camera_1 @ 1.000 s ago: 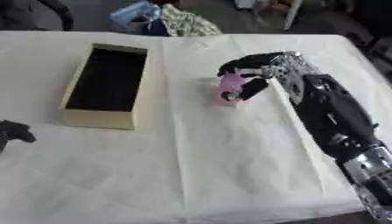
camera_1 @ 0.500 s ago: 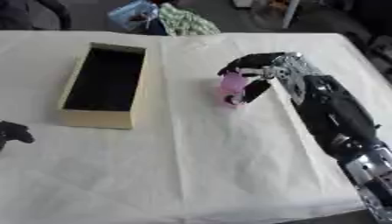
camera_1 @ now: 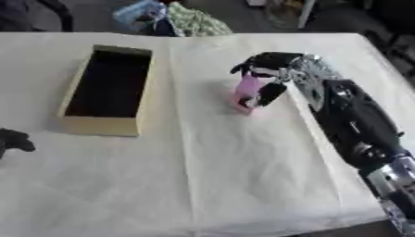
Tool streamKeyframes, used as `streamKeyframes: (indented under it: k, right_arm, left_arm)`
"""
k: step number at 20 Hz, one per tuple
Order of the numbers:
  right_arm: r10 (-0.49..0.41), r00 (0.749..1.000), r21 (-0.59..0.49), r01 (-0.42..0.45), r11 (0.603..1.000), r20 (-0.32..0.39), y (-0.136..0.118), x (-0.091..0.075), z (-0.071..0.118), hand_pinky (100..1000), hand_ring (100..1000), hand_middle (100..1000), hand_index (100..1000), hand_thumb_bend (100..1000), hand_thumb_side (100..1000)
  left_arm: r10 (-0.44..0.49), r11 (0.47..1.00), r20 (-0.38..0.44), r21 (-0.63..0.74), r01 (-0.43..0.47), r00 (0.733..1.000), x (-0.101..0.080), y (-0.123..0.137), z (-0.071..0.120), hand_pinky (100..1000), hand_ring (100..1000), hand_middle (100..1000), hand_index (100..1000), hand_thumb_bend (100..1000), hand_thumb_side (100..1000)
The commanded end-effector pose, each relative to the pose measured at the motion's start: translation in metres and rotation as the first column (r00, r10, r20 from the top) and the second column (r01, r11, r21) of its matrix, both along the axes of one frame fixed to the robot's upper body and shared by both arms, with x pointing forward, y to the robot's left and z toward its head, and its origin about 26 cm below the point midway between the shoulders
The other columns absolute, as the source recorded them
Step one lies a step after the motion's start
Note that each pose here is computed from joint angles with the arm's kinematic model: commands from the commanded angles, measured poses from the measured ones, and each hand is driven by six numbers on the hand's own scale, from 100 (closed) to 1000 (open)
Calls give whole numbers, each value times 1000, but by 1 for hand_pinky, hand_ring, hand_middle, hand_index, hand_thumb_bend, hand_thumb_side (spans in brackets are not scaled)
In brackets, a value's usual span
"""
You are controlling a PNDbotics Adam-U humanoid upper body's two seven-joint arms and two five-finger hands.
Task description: Pick up objects on the table and place them in the box.
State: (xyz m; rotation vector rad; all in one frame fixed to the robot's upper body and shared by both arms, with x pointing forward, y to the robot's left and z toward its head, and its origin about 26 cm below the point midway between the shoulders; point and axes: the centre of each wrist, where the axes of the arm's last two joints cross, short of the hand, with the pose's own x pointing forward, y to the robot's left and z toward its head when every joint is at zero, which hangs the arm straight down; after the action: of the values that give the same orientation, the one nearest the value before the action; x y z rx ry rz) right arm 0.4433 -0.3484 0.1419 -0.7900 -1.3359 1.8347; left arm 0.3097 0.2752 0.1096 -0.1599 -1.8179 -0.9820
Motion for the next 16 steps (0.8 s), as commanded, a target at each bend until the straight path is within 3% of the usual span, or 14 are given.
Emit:
streamKeyframes:
  k: [1, 16]
  right_arm:
    - [-2, 996, -3, 3, 1000, 84, -10, -2, 25, 766, 628, 663, 956, 325, 510]
    - [106, 972, 37, -116, 993, 208, 2, -11, 78, 766, 634, 663, 954, 320, 443]
  left_arm:
    - [-3, 1000, 24, 1, 3, 1000, 1, 0, 7, 872, 721, 645, 784, 100, 735]
    - [-44, 999, 28, 13, 44, 999, 4, -8, 11, 872, 722, 647, 783, 100, 740]
